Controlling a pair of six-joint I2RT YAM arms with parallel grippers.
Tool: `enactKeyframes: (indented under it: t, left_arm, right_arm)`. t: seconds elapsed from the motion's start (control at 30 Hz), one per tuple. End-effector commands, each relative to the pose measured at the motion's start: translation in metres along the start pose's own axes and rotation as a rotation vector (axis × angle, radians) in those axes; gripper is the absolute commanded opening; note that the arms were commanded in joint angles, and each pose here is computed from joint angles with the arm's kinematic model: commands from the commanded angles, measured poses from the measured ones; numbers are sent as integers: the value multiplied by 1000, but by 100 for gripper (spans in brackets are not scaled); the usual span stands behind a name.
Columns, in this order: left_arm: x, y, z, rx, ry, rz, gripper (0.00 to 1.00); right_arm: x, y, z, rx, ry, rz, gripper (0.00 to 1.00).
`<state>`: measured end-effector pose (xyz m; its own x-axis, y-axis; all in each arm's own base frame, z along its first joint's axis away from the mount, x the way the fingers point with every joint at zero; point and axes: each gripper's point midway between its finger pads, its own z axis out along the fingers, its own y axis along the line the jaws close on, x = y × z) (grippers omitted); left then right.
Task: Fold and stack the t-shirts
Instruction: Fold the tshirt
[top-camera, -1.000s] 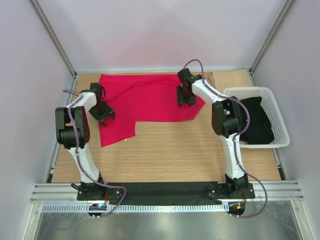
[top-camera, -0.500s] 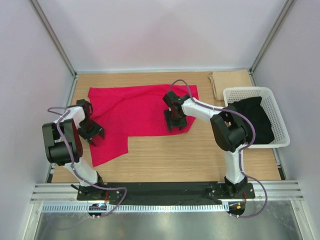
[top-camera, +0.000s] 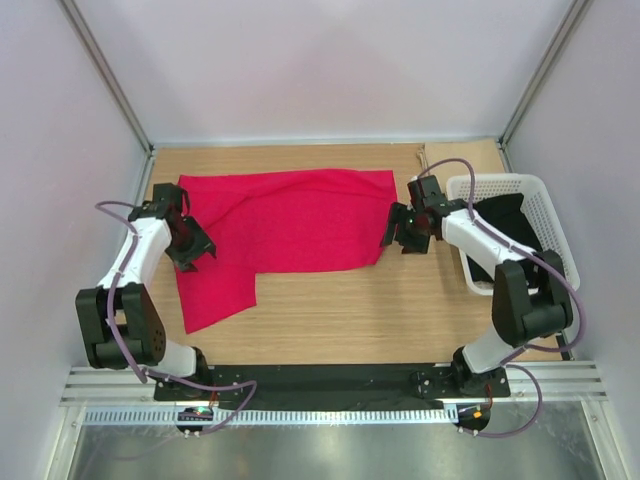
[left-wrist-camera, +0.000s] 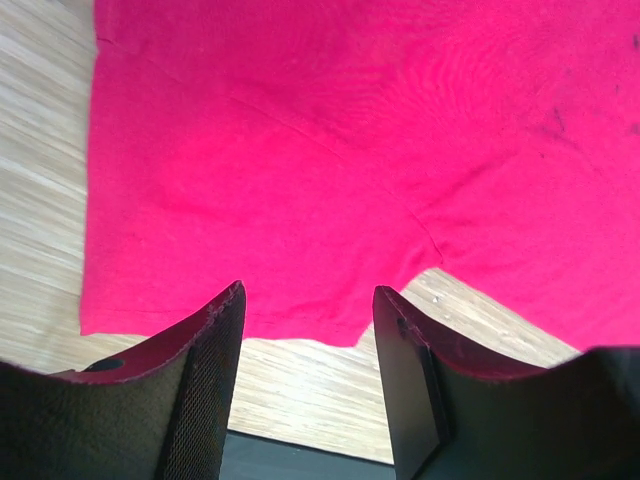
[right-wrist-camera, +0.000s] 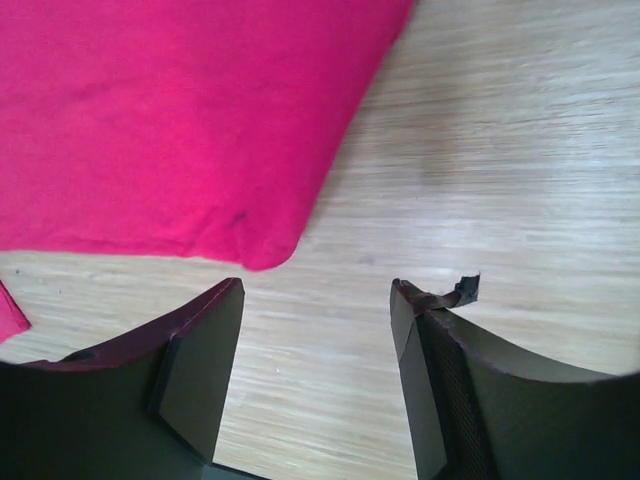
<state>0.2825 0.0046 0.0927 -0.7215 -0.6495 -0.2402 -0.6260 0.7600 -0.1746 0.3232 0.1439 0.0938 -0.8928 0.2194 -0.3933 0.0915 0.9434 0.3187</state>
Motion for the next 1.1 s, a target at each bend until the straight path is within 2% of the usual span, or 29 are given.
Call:
enactKeyframes:
  t: [0.0, 0.07, 0.27, 0.43, 0.53, 0.57, 0.6, 0.77, 0.9, 1.07]
  left_arm:
    - [-1, -13, -9, 65, -8, 24, 55]
    - [4, -15, -9, 75, 6, 35, 54]
    - [13, -14, -12, 84, 18, 48, 54]
    - [13, -12, -14, 76, 18, 65, 54]
    - [10, -13, -15, 72, 16, 72, 53]
    - [9, -14, -14, 72, 16, 72, 54]
    - [8, -15, -14, 71, 18, 74, 54]
    - [0, -22, -13, 81, 17, 70, 53]
    - [-5, -27, -11, 88, 18, 68, 53]
    - [-2, -26, -7, 88, 26, 63, 53]
  right_arm:
    - [0, 16, 26, -134, 16, 60, 68]
    - [-9, 16, 34, -156, -14, 82, 70]
    - [-12, 11, 69, -175, 12, 167, 71]
    - [-22, 17, 85, -200, 5, 173, 70]
    - [-38, 44, 88, -277, 0, 168, 68]
    - [-59, 66, 82, -342, -44, 153, 68]
    - [-62, 85, 80, -383, -35, 149, 68]
    - [-115, 154, 42, -592, -133, 126, 68]
    - [-118, 131, 38, -553, -135, 132, 69]
    - [-100, 88, 49, -487, -84, 153, 70]
